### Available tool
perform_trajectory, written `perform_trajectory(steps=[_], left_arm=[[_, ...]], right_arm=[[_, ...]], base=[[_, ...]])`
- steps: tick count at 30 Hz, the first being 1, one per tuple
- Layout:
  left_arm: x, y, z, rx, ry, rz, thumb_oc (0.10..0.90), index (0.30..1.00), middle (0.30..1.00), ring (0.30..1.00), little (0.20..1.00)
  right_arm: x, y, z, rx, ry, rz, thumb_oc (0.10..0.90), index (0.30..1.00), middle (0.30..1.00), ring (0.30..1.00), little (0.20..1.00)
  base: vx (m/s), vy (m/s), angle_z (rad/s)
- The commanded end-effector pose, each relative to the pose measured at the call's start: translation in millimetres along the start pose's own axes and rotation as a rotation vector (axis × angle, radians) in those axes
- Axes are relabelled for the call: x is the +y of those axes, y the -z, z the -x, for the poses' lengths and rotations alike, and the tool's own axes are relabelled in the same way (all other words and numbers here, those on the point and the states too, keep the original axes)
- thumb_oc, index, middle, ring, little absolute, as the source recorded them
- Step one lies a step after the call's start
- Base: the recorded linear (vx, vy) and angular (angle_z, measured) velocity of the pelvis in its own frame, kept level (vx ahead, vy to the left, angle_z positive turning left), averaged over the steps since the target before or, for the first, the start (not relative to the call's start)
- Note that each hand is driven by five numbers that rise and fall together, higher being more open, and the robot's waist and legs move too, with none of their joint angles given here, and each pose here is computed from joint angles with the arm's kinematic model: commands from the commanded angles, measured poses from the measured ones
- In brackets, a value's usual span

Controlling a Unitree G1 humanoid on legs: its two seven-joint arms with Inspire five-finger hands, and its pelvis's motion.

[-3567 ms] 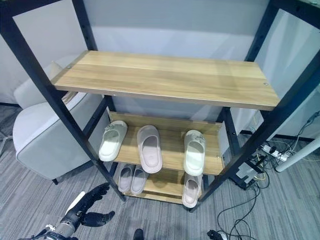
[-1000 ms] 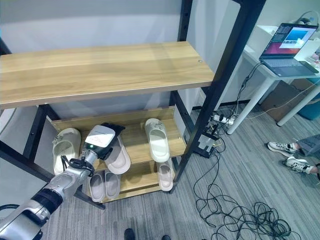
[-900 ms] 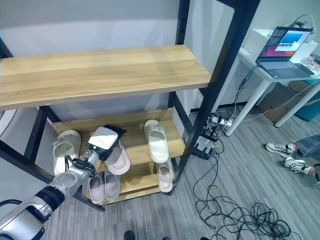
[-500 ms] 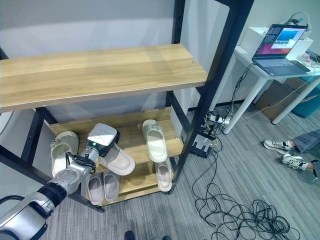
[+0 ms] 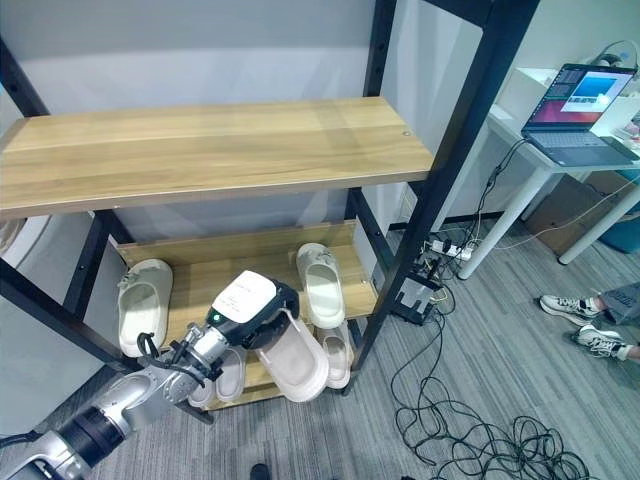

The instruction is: Arrange the slippers neatly on the shoe rack.

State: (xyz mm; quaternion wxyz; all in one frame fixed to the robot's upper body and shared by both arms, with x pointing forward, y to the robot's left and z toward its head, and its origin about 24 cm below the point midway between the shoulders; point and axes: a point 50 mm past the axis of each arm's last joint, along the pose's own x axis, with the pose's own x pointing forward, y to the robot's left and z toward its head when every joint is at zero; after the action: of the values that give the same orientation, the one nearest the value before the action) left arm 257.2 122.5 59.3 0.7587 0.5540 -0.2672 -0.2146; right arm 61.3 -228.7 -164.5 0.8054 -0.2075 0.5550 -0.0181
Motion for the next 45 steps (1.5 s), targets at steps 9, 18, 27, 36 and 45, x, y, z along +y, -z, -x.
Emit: perform_trajectory(steps=[9, 18, 27, 36, 45], left_arm=[[37, -19, 9, -0.037, -0.228, 0.449, 0.4, 0.3, 0.3, 0.3, 0.3], [12, -23, 11, -0.029, -0.051, 0.482, 0.4, 0.3, 0.3, 0.3, 0.3], [-4, -12, 10, 0.041, -0.006, 0.479, 0.4, 0.3, 0.3, 0.3, 0.3], [9, -27, -26, -0.097, -0.137, 0.354, 0.4, 0.3, 0.3, 0.3, 0.3], [56, -39, -70, -0.273, -0.48, -0.039, 0.4, 0.3, 0.3, 0.3, 0.3]], right_arm=[[-13, 15, 1, 0.07, 0.079, -0.131, 0.8, 0.9, 0.9, 0.9, 0.9], [-13, 8, -1, 0.057, 0.073, -0.147, 0.8, 0.9, 0.9, 0.9, 0.9], [-15, -42, -8, -0.126, 0.055, 0.006, 0.8, 0.9, 0.9, 0.9, 0.9], [-37, -114, -5, -0.406, 0.179, 0.07, 0.8, 0.9, 0.9, 0.9, 0.9], [-57, -215, 36, -0.886, 0.356, 0.055, 0.8, 0.9, 0.9, 0.9, 0.9]], base=[[-0.02, -0.013, 0.03], [0.01, -0.024, 0.19], [-0.07, -0.046, -0.02], [-0.19, 0.006, -0.03], [-0.08, 0.065, -0.24]])
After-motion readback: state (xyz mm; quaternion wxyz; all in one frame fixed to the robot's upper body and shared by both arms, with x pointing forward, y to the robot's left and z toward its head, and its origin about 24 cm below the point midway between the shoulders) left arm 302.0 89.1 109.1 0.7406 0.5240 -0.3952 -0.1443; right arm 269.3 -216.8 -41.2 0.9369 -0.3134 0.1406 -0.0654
